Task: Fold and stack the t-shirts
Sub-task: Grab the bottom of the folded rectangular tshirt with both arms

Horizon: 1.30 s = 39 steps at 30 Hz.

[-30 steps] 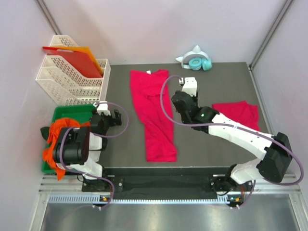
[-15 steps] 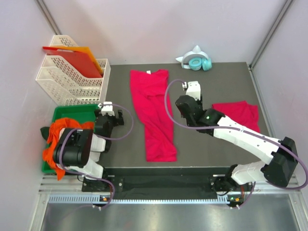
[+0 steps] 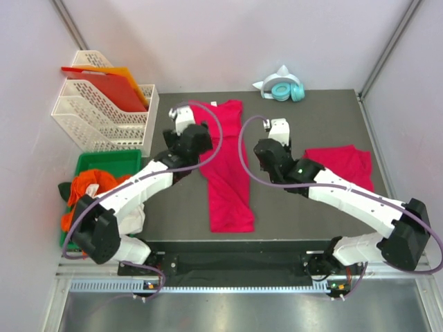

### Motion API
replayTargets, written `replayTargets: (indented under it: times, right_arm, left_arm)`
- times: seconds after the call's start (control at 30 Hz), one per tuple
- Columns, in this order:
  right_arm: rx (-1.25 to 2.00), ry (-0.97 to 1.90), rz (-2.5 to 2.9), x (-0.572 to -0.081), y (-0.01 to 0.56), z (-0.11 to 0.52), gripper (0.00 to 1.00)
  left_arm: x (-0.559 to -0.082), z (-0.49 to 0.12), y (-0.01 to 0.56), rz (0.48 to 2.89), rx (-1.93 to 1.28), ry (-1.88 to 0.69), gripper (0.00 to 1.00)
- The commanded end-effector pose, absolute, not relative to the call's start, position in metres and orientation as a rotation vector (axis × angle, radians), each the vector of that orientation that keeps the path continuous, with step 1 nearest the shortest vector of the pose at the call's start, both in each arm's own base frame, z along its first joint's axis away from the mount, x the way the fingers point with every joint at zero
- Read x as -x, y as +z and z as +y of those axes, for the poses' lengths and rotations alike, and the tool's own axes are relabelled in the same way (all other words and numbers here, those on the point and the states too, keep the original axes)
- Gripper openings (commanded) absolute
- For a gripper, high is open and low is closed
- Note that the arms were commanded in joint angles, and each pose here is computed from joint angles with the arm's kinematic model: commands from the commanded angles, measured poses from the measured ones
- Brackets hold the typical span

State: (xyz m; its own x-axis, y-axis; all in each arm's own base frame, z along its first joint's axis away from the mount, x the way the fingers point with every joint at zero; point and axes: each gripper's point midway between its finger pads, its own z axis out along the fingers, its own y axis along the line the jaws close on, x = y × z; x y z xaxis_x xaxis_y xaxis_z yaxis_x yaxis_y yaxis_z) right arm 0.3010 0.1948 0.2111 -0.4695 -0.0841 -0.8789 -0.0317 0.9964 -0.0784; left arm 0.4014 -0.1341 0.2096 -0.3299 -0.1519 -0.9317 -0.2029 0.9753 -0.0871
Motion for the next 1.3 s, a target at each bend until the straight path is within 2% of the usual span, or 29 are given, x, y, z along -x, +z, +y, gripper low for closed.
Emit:
replayTargets:
  times: [0.0,0.07,0.17,0.27,0.4,0.63,0.77,0.8,0.87,1.27]
  right_arm:
    - [0.03,-0.016,2.019,-0.301,0.223,0.19,0.47]
    - [0.027,-0.018,2.023,-0.3,0.221,0.189,0.47]
    - [0.022,-0.02,2.032,-0.296,0.215,0.185,0.47]
    - [0.021,-0.026,2.045,-0.292,0.206,0.181,0.47]
    - [0.024,-0.024,2.071,-0.288,0.193,0.18,0.47]
    - [0.022,-0.02,2.107,-0.281,0.177,0.177,0.47]
    - [0.023,-0.021,2.11,-0.279,0.176,0.176,0.46]
    - [0.019,-0.021,2.108,-0.279,0.176,0.175,0.46]
    - [0.02,-0.02,2.109,-0.279,0.174,0.175,0.46]
    - [0.031,-0.01,2.138,-0.278,0.166,0.181,0.46]
  left_arm:
    - [-0.295,-0.086,0.1,2.308,0.716,0.206,0.99]
    - [-0.288,-0.119,0.085,2.406,0.651,-0.024,0.99]
    - [-0.249,-0.176,0.089,2.415,0.359,-0.116,0.99]
    - [-0.225,-0.201,0.093,2.416,0.247,-0.127,0.99]
    - [-0.211,-0.216,0.074,2.444,0.205,-0.168,0.99]
    - [-0.194,-0.221,0.076,2.436,0.186,-0.256,0.99]
    - [-0.178,-0.224,0.074,2.504,0.219,-0.29,0.81]
    - [-0.174,-0.224,0.072,2.519,0.215,-0.293,0.7]
    - [-0.166,-0.226,0.067,2.539,0.197,-0.294,0.64]
    - [-0.141,-0.216,0.019,2.671,0.199,-0.24,0.58]
